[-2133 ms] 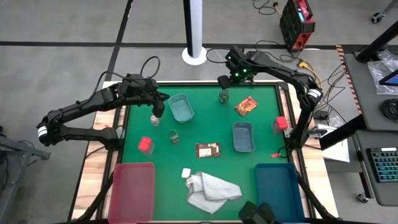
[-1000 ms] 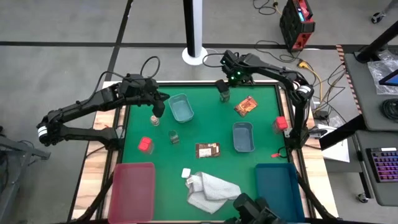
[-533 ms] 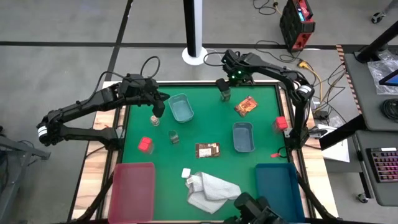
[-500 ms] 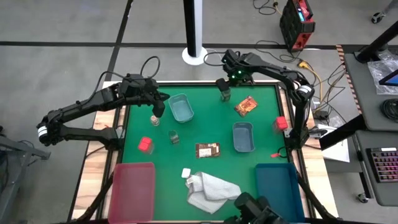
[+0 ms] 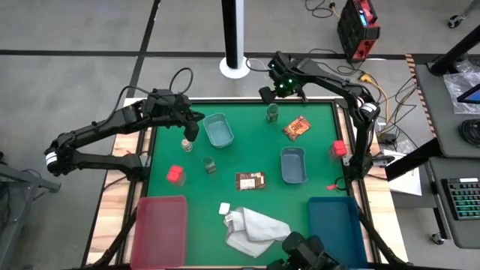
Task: Sort spices by type
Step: Put the top green spice bottle into the blue bin
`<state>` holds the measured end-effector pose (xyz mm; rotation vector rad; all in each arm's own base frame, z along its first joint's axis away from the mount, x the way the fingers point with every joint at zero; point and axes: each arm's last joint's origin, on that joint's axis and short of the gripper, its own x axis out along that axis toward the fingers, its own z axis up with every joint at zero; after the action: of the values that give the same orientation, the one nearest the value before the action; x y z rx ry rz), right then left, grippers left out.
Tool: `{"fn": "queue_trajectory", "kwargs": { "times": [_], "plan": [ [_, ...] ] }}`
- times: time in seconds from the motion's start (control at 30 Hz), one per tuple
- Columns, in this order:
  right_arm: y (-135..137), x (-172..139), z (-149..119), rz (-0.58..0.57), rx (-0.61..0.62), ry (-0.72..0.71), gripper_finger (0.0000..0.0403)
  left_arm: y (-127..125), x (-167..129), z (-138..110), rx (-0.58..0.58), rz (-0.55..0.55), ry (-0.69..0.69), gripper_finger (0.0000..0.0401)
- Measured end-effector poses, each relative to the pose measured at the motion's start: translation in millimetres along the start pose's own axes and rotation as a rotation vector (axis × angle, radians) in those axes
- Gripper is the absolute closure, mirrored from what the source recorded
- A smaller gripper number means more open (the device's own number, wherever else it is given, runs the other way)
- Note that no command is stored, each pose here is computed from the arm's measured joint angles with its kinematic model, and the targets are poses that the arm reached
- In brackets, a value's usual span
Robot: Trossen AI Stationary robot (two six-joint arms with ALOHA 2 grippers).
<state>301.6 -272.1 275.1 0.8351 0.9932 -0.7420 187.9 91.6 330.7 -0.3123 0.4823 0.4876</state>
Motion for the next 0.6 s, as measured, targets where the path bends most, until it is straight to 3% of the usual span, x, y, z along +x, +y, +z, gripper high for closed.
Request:
{"fn": "queue_trajectory", "kwargs": {
  "times": [0.33, 0.6],
  "plan": [
    [11, 20, -12, -0.115, -0.019, 0.066, 0.011, 1, 12, -2, -0.001, 0.008, 0.038, 0.0401],
    [15, 32, -15, -0.131, -0.027, 0.106, 0.0125, 1, 17, -2, -0.008, 0.01, 0.05, 0.0401]
  ]
}}
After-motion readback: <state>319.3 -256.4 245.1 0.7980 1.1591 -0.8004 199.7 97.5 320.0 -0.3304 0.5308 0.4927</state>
